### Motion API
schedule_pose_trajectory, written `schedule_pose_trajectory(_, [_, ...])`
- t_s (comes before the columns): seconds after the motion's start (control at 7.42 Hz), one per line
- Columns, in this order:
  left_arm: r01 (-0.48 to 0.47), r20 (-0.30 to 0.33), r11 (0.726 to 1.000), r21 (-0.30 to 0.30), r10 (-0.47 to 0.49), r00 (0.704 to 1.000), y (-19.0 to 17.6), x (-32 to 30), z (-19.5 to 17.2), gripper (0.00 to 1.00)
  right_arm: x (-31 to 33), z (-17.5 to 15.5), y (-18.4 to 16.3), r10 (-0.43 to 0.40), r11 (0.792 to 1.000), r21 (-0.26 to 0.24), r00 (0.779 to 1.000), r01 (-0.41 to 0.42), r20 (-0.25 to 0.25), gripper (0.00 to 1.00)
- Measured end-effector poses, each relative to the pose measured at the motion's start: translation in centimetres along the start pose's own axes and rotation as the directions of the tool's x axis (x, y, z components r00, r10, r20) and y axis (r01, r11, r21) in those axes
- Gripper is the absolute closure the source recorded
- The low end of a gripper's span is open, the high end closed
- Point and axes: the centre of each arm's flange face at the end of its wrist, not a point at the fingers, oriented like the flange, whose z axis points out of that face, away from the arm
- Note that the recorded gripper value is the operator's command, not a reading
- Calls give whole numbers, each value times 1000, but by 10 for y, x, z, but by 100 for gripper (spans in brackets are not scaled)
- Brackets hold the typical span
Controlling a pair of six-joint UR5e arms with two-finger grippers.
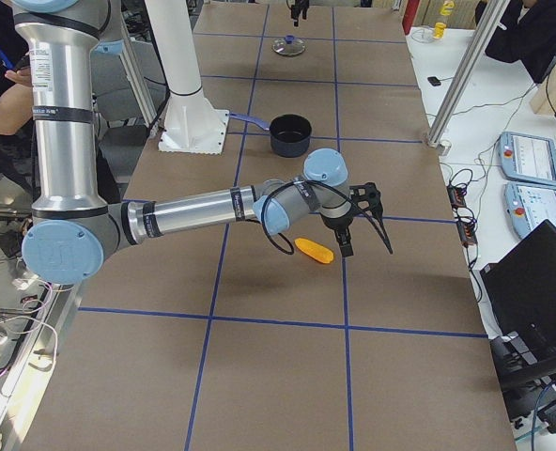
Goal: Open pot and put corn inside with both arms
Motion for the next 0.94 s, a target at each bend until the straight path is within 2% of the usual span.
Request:
schedule_pose_trajectory(0.27, [-16, 48, 998, -58, 19, 999, -29, -43, -54, 1, 0, 0, 0, 1, 1000, -1, 1000, -1, 0, 0])
schedule_pose_trajectory(0.54, [9, 49, 993, -115, -4, 999, -23, -87, -85, 1, 1, 1, 1, 2, 1000, -2, 1000, -2, -2, 0])
schedule_pose_trajectory(0.81, [51, 48, 992, -115, -45, 998, -3, -115, -96, 1, 4, 1, 3, 7, 1000, -4, 1000, -7, -6, 0])
schedule_pose_trajectory(0.94, [133, 55, 987, -93, -129, 990, 5, -124, -104, 1, 7, 3, 8, 14, 1000, -10, 1000, -14, -9, 0])
